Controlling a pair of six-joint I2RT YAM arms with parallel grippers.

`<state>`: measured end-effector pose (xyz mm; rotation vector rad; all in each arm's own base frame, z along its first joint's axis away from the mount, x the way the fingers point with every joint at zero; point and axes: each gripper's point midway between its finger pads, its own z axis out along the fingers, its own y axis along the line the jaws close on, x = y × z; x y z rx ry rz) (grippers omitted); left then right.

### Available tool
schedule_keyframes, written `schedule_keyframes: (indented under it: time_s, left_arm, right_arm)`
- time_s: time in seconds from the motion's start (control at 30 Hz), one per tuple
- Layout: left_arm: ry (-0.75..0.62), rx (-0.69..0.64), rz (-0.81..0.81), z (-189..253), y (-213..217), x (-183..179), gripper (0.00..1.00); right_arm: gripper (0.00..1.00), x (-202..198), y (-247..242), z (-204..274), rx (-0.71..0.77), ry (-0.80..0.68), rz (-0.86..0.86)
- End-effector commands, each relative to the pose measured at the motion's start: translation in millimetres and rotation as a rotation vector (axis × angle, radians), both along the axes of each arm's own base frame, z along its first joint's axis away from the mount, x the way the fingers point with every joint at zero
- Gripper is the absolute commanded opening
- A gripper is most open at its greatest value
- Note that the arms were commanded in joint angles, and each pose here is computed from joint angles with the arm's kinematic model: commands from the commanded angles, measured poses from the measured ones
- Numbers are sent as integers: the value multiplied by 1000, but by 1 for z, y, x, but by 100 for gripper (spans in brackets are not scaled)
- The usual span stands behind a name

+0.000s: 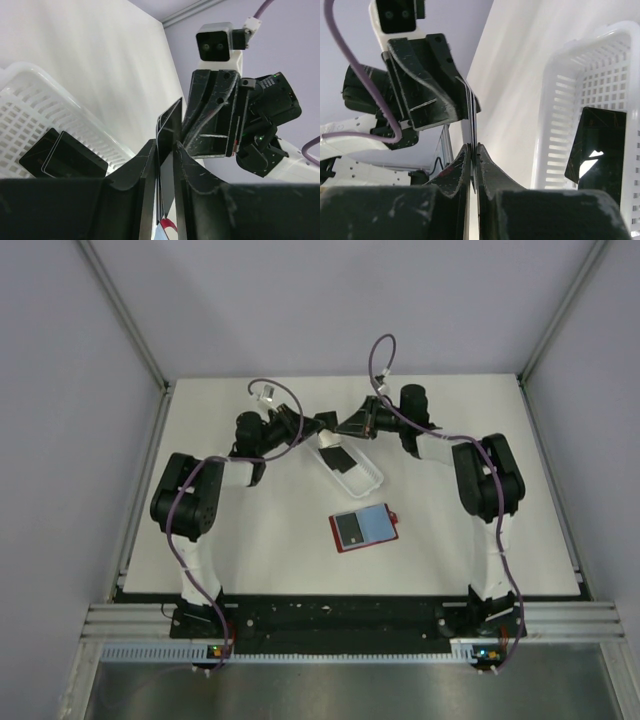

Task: Put the credit cards into the card holder
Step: Pick up the credit card from the storage box.

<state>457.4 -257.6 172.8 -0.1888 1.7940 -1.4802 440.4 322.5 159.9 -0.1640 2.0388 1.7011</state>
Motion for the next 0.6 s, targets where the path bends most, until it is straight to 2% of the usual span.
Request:
schedule_keyframes:
  time_s: [0.0,0.1,0.23,0.43,0.57]
  left_arm:
    - [-56,-17,-34,9,-6,-7,30]
    - [-57,-36,-53,11,-8,-12,42]
    - [-58,-58,-72,12,-9,-15,47]
    - [-59,-102,-93,17,-11,-20,48]
    - [-52,-123,-103,17,-11,-23,41]
  right_arm:
    - [0,-8,13,25,45,-93,60]
    - [0,-6,13,26,48,-92,56]
    - [0,-7,14,28,62,-88,65]
    - [0,-6,15,25,72,-73,65]
    - [0,-4,15,23,68,-65,53]
